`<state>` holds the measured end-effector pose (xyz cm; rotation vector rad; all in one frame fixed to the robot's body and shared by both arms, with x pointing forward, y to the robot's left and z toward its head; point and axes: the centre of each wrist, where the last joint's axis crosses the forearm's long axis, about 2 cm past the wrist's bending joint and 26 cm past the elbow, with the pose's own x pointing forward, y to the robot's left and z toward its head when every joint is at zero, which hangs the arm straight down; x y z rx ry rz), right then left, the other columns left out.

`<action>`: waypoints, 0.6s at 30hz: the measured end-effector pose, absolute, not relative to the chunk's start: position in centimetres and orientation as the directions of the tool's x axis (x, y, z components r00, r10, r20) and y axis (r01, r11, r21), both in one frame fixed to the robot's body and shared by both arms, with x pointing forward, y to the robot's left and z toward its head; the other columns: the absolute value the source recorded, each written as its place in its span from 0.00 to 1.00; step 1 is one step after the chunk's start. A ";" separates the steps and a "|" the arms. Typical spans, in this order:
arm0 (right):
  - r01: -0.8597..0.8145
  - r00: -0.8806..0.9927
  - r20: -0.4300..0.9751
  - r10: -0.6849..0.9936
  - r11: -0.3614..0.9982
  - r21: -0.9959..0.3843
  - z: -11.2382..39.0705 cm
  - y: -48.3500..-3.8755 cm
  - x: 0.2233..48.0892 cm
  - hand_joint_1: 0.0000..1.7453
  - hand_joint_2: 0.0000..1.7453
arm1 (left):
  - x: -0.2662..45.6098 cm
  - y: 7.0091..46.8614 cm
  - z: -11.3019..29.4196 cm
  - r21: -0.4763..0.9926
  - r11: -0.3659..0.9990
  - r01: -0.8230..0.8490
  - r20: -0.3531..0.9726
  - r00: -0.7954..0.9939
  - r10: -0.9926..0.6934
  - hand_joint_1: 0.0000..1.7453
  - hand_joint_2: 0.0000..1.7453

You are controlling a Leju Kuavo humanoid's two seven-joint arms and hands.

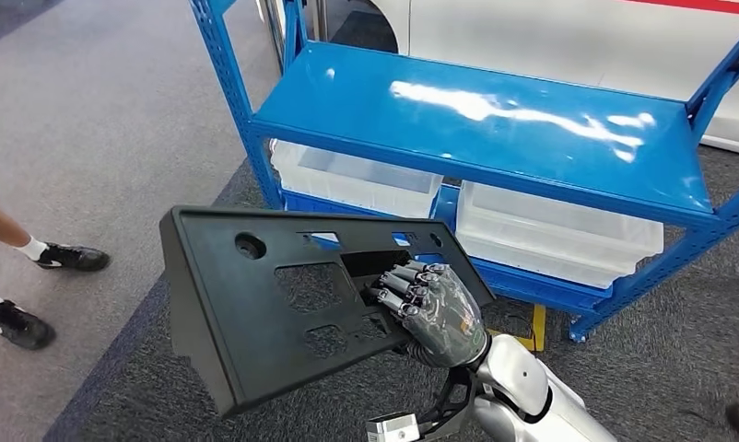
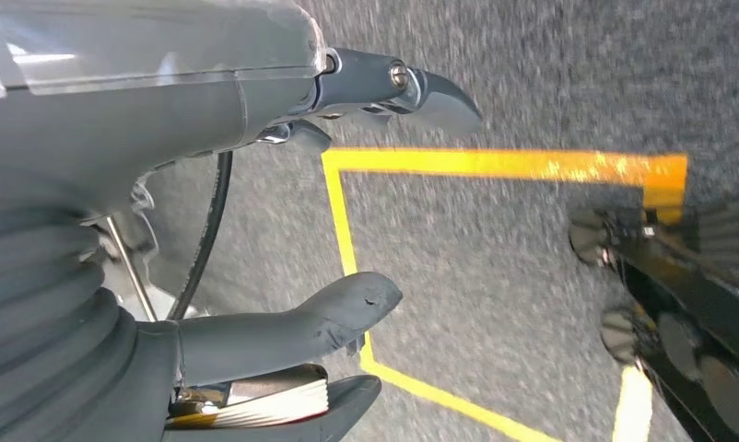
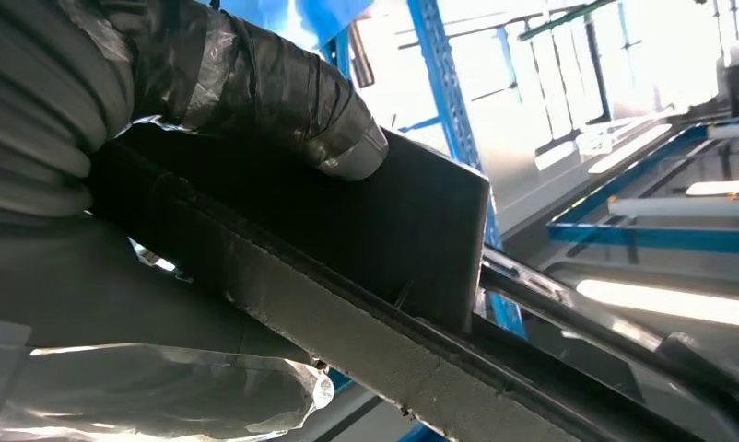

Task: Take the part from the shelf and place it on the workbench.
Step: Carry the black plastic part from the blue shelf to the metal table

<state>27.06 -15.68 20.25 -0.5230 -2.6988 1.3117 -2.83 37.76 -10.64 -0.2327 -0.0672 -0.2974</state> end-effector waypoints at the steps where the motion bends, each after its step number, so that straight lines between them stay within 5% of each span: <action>1: 0.259 -0.938 -0.062 0.341 0.575 -0.776 20.3 -15.4 27.1 1.00 1.00 | -2.9 37.8 -10.6 -0.217 0.928 0.304 0.097 0.952 -0.290 0.00 1.00; 18: 0.223 -0.955 -0.049 0.293 0.601 -0.767 20.6 -12.4 27.4 1.00 1.00 | -1.8 38.4 -10.6 -0.207 0.902 0.378 0.091 0.926 -0.367 0.00 1.00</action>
